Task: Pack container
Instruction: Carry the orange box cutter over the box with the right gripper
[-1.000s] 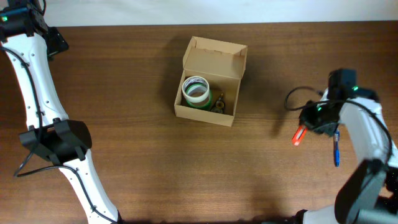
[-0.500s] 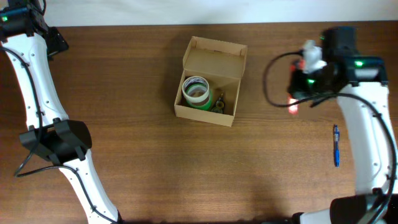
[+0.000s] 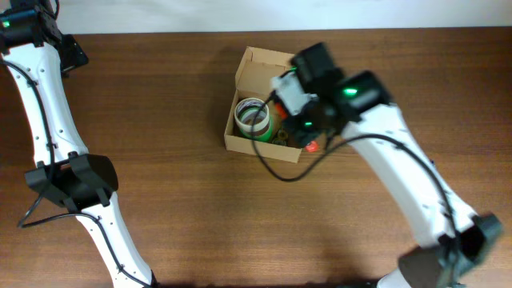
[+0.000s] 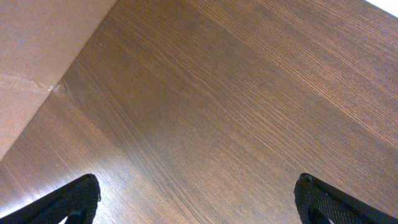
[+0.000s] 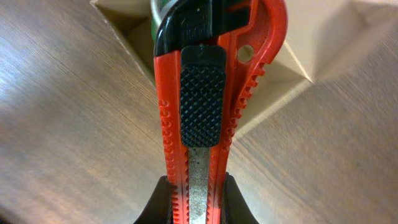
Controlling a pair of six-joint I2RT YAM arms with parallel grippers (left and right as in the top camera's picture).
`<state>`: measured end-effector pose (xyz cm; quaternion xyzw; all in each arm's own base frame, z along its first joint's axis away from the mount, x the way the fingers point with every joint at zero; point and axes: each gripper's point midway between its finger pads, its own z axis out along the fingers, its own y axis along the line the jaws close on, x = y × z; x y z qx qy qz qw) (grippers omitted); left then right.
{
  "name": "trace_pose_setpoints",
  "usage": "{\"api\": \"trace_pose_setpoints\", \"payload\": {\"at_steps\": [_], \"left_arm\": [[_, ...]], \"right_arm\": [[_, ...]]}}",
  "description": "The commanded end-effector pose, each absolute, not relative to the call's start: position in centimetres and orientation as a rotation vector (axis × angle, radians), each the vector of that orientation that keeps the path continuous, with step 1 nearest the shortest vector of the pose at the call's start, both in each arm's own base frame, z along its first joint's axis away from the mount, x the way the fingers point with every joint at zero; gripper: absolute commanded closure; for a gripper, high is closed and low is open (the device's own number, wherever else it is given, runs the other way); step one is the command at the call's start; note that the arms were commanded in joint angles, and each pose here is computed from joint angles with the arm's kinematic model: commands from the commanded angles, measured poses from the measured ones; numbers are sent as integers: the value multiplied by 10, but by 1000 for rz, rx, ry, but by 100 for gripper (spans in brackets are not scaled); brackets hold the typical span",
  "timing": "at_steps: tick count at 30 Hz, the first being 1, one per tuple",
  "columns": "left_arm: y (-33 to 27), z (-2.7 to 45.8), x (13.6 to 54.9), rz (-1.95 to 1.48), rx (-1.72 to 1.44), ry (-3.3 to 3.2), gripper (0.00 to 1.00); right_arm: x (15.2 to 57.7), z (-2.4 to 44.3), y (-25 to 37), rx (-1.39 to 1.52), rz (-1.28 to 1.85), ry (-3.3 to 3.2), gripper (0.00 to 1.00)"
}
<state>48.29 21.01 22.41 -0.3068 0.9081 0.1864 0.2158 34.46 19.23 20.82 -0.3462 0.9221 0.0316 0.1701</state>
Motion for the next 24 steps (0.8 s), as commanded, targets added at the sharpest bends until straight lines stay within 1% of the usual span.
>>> {"api": "trace_pose_setpoints", "payload": {"at_steps": [1, 8, 15, 21, 24], "left_arm": [[211, 240, 478, 517, -840, 2494, 0], [211, 240, 478, 516, -840, 2494, 0], [211, 240, 478, 517, -840, 2494, 0], [211, 240, 478, 516, -840, 2494, 0], [211, 240, 478, 516, -840, 2494, 0]], "right_arm": [[360, 198, 204, -1079, -29, 2592, 92], [382, 186, 217, -1174, -52, 2582, 92], [417, 206, 223, -1108, -55, 2464, 92], [416, 203, 225, -1256, -57, 2404, 85], [412, 199, 225, -1299, -54, 2410, 85]]}}
